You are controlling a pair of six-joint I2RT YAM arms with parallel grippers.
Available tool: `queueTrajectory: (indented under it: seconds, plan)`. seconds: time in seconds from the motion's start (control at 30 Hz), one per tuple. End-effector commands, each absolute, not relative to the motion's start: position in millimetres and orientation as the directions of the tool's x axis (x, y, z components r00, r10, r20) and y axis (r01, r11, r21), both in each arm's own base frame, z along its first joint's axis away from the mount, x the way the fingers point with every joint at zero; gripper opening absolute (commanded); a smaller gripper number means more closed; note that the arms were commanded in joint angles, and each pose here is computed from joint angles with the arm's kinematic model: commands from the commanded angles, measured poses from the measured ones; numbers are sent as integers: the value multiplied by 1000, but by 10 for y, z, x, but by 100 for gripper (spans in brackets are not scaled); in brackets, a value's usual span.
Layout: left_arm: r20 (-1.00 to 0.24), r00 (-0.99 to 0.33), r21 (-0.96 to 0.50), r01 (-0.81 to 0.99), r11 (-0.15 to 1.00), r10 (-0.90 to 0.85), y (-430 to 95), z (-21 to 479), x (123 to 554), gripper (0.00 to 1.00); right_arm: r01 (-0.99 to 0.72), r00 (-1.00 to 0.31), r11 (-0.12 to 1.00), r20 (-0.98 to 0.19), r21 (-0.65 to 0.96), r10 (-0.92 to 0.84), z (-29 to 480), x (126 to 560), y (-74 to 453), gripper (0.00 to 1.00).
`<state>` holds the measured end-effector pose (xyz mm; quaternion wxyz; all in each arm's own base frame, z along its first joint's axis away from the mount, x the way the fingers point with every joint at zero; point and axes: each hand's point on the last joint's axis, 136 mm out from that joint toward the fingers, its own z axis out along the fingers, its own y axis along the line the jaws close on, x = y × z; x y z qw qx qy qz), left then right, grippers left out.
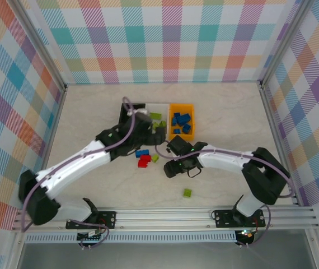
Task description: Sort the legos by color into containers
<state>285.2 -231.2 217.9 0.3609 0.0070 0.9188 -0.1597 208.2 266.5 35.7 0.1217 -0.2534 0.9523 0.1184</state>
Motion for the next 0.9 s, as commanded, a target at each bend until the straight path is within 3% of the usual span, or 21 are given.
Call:
queueTrajectory:
  seconds: [0.0, 0.27, 0.4, 0.53, 0.7, 0.87]
  plan:
    - [-633, -756, -268, 14, 963, -165, -1909, 1822, 2595, 100, -557, -804, 821, -333, 127, -493, 365, 2161, 2820, 72]
    - [-594, -773, -258, -79, 963, -223, -1510, 1481, 2273, 100, -576, -790, 816, -289, 48, -541, 208, 2180, 2883, 61]
    - [-600, -770, -250, -77, 965, -217, -1500, 1503, 2290, 100, -577, -790, 816, -286, 42, -543, 218, 2174, 2875, 49]
    - [-603, -768, -257, -69, 964, -216, -1515, 1540, 2320, 100, -575, -779, 816, -341, 54, -526, 394, 2253, 2948, 36]
    - [-624, -746, -261, -81, 962, -232, -1437, 1638, 2339, 100, -534, -773, 841, -450, 83, -447, 792, 2504, 2929, 32]
    - [-632, -740, -281, -59, 958, -231, -1424, 1679, 2334, 100, -435, -775, 892, -553, 119, -304, 1257, 3116, 2711, 32]
